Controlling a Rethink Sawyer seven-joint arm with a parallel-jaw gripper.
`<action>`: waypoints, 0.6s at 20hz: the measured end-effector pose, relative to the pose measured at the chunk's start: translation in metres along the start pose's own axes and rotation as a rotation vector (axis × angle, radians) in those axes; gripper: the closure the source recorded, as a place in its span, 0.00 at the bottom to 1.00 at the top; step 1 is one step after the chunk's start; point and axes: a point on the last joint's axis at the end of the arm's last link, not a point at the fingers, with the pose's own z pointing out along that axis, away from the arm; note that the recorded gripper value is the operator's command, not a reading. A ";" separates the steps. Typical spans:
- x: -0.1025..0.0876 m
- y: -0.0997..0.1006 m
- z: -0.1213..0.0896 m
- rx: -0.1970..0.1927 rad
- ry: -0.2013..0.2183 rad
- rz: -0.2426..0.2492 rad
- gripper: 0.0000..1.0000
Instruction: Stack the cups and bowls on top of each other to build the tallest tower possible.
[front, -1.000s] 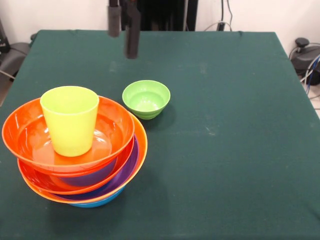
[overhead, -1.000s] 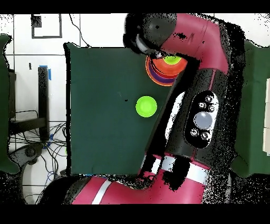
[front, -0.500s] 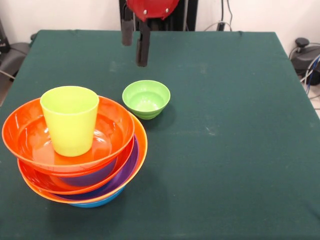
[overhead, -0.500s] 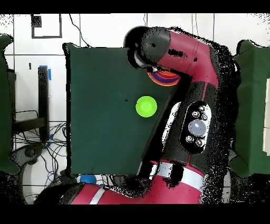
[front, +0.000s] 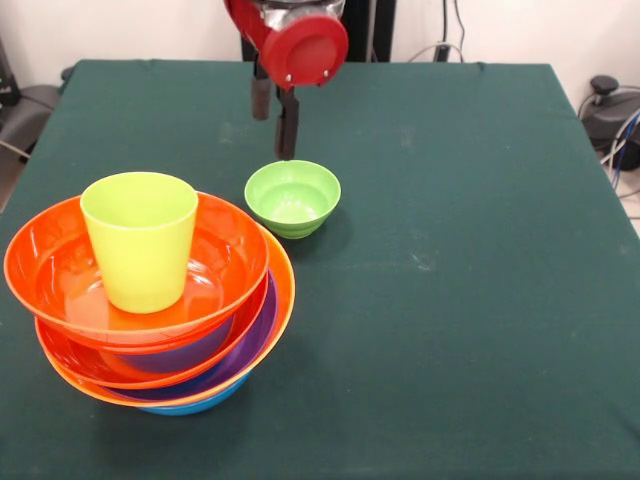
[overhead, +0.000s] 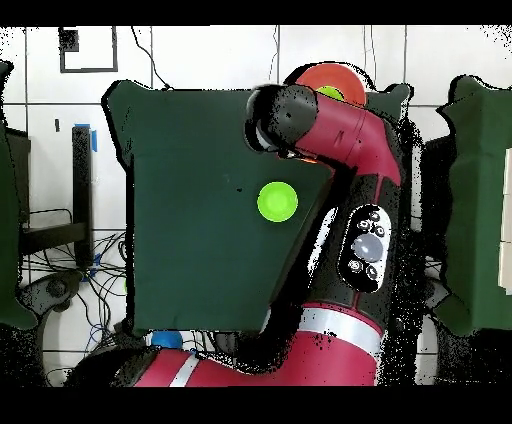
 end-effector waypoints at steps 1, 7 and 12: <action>0.002 -0.003 0.004 0.002 0.001 0.001 0.00; 0.011 -0.014 0.022 0.014 0.014 0.005 0.00; 0.019 -0.026 0.037 0.027 0.026 0.010 0.00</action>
